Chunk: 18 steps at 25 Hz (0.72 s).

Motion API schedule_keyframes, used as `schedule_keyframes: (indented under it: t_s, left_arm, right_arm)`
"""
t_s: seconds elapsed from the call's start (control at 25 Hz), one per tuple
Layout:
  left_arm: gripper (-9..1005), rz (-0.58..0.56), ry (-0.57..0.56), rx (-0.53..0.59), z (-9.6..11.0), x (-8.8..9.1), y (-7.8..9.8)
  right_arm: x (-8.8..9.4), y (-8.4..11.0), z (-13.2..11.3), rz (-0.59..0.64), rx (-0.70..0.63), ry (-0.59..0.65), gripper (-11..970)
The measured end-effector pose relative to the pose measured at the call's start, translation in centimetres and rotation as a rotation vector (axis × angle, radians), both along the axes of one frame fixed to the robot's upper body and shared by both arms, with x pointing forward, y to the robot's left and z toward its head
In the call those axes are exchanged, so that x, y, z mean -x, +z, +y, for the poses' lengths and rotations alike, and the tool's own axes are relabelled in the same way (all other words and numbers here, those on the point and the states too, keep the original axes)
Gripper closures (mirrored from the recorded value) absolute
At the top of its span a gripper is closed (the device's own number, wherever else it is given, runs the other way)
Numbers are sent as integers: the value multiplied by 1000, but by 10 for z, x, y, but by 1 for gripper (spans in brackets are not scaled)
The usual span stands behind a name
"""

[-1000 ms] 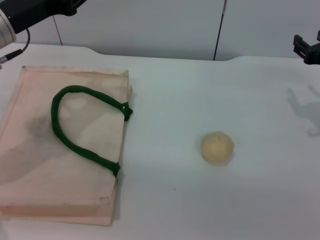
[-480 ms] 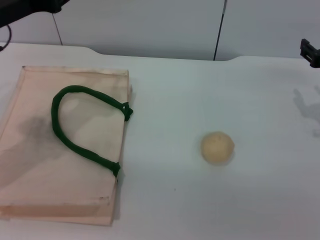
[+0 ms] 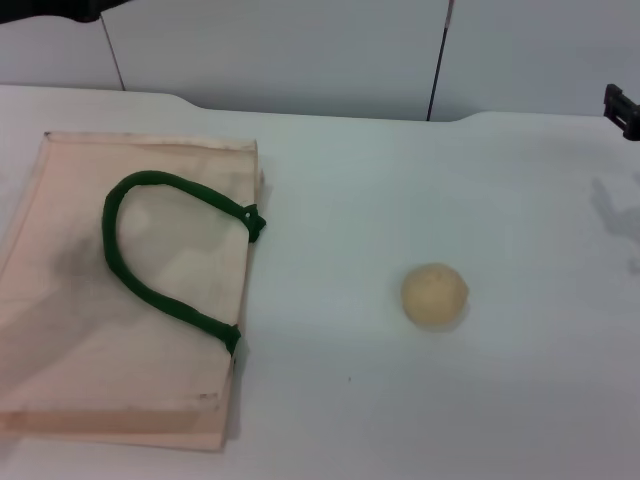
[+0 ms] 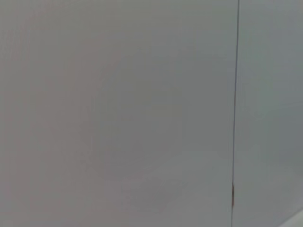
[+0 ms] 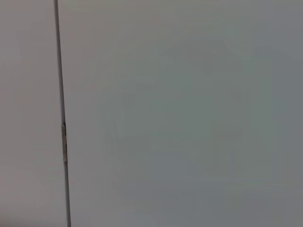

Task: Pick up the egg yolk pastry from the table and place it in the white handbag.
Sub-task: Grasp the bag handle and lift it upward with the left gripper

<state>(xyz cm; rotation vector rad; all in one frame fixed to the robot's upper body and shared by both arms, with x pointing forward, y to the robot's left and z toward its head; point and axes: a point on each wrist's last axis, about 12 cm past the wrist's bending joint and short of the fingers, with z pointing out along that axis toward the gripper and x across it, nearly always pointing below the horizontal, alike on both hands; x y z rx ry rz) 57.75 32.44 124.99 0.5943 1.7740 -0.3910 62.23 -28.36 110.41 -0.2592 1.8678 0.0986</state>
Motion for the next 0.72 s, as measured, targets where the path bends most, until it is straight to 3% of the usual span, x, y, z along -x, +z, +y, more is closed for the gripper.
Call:
schedule_keyframes:
  t_s: [0.24,0.44,0.72]
  left_arm:
    - [586,165,43,-182,-6,6,12]
    - [561,229,20,-301,-16,4,18]
    - [562,296,-11,-466,-34,1,6]
  right_arm:
    - [-1,1,1,-2,-1,4,366]
    - [-3,2,3,-2,-4,9,366]
    - [-4,0,3,5,-5,7,367]
